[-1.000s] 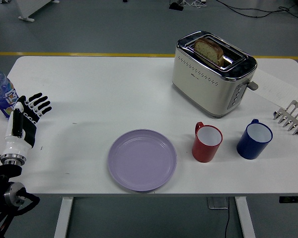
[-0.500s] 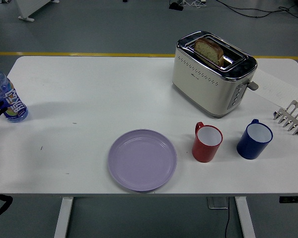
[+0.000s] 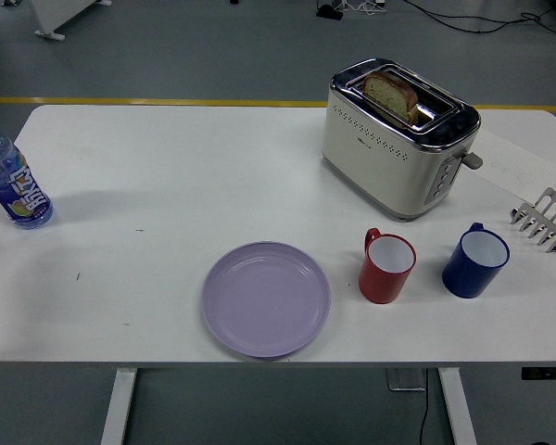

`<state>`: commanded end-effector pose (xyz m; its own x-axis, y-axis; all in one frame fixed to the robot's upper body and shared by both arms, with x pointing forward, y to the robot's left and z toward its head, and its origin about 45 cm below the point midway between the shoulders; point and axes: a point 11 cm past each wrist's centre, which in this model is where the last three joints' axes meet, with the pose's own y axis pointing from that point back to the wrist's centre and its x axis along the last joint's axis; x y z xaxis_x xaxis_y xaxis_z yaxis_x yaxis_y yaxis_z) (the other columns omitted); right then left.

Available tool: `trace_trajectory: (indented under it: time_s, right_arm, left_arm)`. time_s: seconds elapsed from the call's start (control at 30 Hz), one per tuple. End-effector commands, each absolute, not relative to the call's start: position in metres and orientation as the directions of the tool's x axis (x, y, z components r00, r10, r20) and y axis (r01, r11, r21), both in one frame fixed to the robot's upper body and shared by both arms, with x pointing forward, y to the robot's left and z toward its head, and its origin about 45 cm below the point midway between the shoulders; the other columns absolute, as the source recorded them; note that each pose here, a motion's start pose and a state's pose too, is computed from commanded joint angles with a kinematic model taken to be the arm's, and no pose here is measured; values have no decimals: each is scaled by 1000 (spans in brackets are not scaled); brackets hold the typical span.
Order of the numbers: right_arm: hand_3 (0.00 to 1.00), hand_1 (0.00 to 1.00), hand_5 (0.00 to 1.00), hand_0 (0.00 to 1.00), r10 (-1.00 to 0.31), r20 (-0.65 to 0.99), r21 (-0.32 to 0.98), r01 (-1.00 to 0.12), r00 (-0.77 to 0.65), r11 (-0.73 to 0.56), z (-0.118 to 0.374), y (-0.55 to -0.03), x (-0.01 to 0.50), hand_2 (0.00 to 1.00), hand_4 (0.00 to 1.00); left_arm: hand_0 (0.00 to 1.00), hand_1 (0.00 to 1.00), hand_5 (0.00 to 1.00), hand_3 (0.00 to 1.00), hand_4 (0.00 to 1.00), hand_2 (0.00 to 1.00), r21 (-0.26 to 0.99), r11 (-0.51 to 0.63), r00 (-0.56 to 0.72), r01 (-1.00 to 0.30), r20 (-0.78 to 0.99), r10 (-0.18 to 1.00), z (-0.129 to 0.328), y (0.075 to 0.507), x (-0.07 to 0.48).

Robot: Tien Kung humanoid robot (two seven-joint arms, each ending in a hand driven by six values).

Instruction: Push plate across desktop

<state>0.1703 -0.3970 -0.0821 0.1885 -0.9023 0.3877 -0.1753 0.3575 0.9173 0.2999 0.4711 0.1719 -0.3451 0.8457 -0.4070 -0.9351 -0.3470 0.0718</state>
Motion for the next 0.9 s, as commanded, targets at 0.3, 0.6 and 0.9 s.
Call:
trace_trajectory:
  time_s: [0.3,0.6,0.9]
  right_arm:
    - [586,530,521,570,-902,388,917,-175,189,358,-82,-397,170,611,77]
    - [585,529,521,570,-898,390,917,-168,205,360,-83,-399,167,610,76]
    - [584,529,521,570,-898,391,918,-164,203,362,-83,-399,165,610,76]
  left_arm:
    - [582,655,998,605,490,633,71,-301,-287,-951,-562,776,174,475,298]
    - [578,657,998,609,502,633,75,-296,-277,-952,-615,738,170,472,296]
    - [578,659,998,610,503,633,96,-303,-295,-948,-620,727,161,471,290]
